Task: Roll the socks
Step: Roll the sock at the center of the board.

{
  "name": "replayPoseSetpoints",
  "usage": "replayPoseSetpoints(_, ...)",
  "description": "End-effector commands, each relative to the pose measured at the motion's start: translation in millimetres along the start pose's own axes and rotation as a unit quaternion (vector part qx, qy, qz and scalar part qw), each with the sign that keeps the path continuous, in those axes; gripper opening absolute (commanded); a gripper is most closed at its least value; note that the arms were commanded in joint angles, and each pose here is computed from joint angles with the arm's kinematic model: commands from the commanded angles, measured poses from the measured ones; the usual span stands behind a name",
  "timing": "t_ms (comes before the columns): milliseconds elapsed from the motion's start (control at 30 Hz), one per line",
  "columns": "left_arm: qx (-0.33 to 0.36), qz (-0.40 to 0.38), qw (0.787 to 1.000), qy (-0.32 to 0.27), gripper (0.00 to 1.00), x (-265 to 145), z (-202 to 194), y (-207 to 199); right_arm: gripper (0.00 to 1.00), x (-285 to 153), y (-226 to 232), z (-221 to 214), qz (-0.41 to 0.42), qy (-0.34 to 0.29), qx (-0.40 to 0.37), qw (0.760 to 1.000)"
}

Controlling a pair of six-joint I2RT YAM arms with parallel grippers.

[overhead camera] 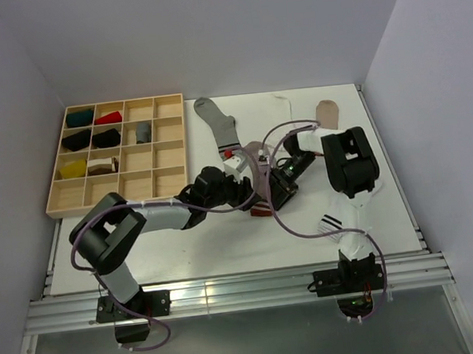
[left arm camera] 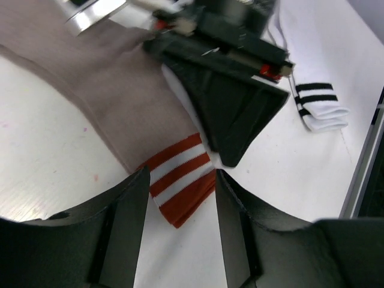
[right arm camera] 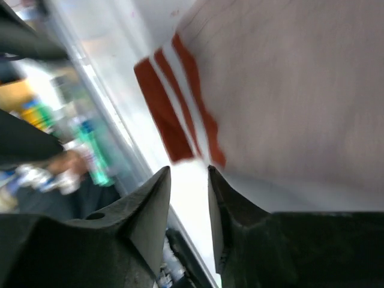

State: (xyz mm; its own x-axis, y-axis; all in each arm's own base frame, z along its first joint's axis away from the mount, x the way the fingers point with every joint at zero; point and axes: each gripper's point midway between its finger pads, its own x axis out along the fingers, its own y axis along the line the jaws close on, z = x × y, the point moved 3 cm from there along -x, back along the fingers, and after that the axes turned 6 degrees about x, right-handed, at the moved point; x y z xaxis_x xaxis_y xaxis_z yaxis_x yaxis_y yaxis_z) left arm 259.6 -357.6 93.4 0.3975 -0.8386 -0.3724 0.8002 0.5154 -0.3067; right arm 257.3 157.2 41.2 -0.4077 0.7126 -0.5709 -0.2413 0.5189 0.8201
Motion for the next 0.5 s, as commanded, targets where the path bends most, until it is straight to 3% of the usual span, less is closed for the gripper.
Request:
replayPoseSetpoints(0, 0.008, 0.022, 0.994, -0.105, 0.53, -24.2, 55.7, -5.5, 0.4, -31.6, 6.6, 22.7, -0.126, -0.093, -0.067, 0.985)
replayPoseSetpoints(167, -0.037, 0.104, 0.976, -0.185, 0.54, -68.8, 93.1, 8.8, 0.41, -64.3, 4.2, 33.7, -0.254, -0.176, -0.116, 0.944)
replayPoseSetpoints(333, -0.117, 0.224, 0.926, -0.281, 0.56, -140.2, 142.0, 31.8, 0.47, -69.8, -0.9, 32.1, -0.36, -0.194, -0.189, 0.892)
replayPoseSetpoints(467, -0.181, 0.294, 0.89, -0.298, 0.59, -183.7, 167.6, 54.9, 0.52, -50.4, -1.2, 21.2, -0.427, -0.173, -0.241, 0.854)
